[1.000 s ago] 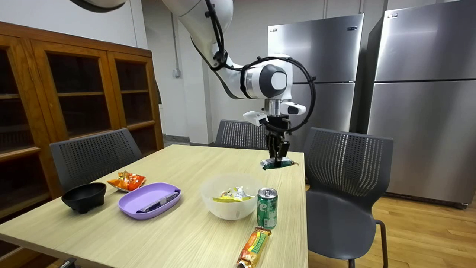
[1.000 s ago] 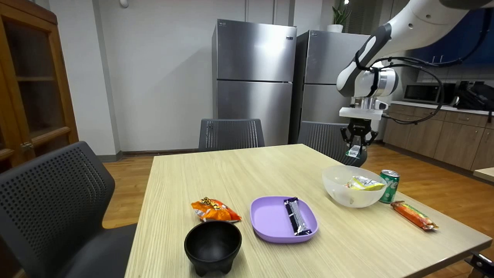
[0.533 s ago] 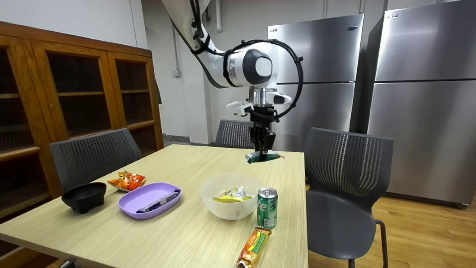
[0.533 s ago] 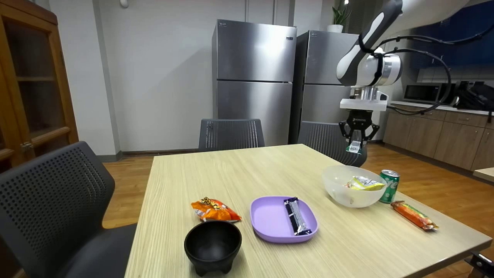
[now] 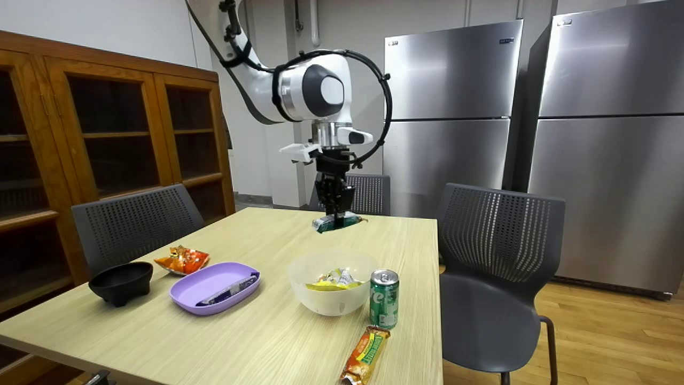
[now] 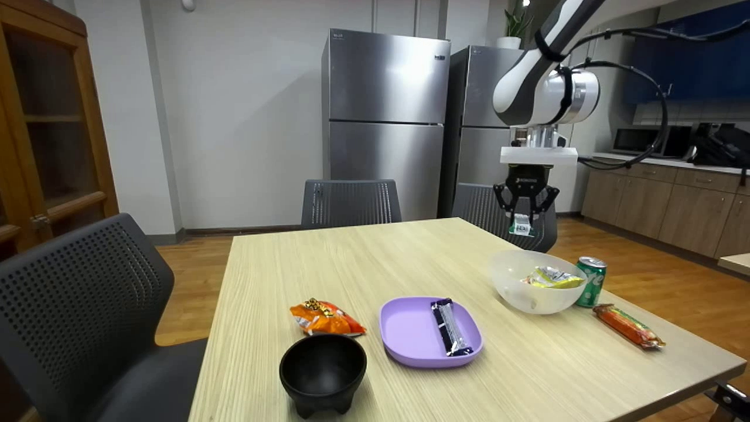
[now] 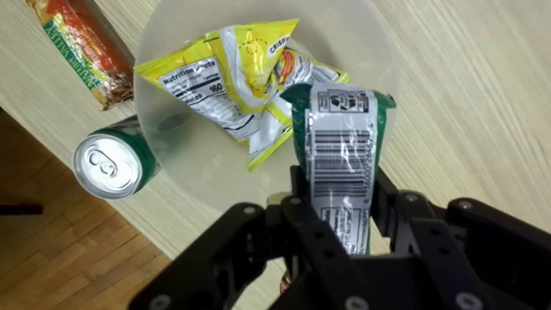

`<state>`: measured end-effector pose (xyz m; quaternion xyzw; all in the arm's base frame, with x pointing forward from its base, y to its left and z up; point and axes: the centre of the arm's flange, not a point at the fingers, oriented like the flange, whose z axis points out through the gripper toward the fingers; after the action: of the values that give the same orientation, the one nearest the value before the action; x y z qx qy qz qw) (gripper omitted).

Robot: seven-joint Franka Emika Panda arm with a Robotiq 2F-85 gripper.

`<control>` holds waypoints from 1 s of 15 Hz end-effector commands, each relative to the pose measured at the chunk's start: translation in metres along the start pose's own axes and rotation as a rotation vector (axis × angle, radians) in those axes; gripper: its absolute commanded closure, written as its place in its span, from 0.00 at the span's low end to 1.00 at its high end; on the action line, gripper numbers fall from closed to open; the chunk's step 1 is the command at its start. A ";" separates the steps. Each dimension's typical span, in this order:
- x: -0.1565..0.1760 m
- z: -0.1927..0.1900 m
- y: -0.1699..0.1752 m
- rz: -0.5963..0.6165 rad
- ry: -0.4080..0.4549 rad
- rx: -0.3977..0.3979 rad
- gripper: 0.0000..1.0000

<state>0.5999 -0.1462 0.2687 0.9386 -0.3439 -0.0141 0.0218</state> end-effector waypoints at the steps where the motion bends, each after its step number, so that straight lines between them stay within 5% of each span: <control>1: -0.047 -0.011 -0.016 -0.110 0.021 0.011 0.88; 15: -0.146 -0.001 -0.088 -0.348 -0.003 0.031 0.88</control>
<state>0.5622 -0.0020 0.2627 0.9803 -0.1959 -0.0237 0.0031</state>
